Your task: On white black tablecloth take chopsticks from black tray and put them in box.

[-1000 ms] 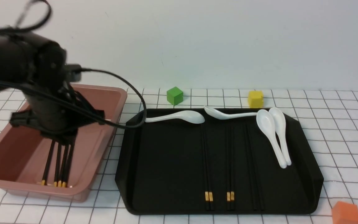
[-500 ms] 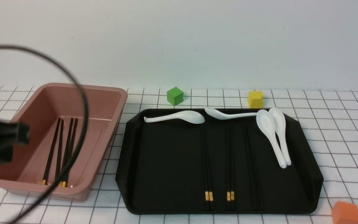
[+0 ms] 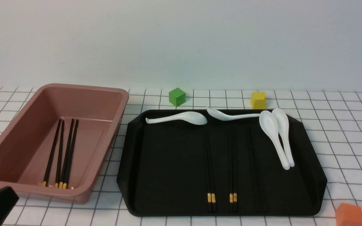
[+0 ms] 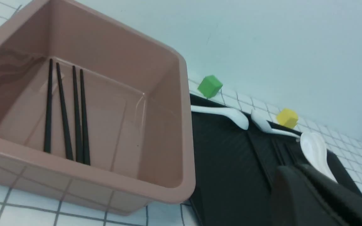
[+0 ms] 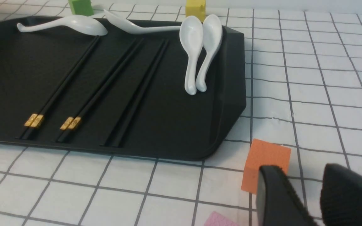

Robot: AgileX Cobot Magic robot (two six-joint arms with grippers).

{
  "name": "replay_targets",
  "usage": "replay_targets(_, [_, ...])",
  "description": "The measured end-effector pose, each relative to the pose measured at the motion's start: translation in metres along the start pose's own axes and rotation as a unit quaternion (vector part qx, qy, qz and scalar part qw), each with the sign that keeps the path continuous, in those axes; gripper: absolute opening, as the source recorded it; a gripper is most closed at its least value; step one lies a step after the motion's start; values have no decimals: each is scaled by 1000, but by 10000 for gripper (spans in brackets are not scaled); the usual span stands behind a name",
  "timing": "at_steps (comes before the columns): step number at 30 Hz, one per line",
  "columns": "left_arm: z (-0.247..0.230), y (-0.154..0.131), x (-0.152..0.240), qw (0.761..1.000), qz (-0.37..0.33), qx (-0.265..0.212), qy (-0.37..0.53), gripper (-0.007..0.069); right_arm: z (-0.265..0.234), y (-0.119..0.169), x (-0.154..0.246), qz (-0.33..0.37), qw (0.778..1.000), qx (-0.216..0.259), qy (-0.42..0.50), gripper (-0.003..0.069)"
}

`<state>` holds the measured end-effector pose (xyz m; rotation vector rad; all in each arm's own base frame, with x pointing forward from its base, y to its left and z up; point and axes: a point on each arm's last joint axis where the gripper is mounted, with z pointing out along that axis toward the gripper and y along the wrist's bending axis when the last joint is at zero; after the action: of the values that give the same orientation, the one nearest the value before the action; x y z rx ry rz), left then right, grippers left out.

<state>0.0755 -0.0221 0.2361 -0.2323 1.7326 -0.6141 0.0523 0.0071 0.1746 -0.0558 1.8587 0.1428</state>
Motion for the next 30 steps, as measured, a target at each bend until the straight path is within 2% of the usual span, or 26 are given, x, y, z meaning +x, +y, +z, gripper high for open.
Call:
replay_targets(11, [0, 4, 9, 999, -5, -12, 29, -13, 0, 0, 0, 0, 1000, 0, 0, 240])
replay_targets(23, [-4, 8, 15, 1000, -1, -9, 22, -13, 0, 0, 0, 0, 1000, 0, 0, 240])
replay_targets(27, [-13, 20, 33, 999, 38, 0, -6, -13, 0, 0, 0, 0, 1000, 0, 0, 240])
replay_targets(30, [-15, 28, 42, 998, 65, -16, -13, -13, 0, 0, 0, 0, 1000, 0, 0, 240])
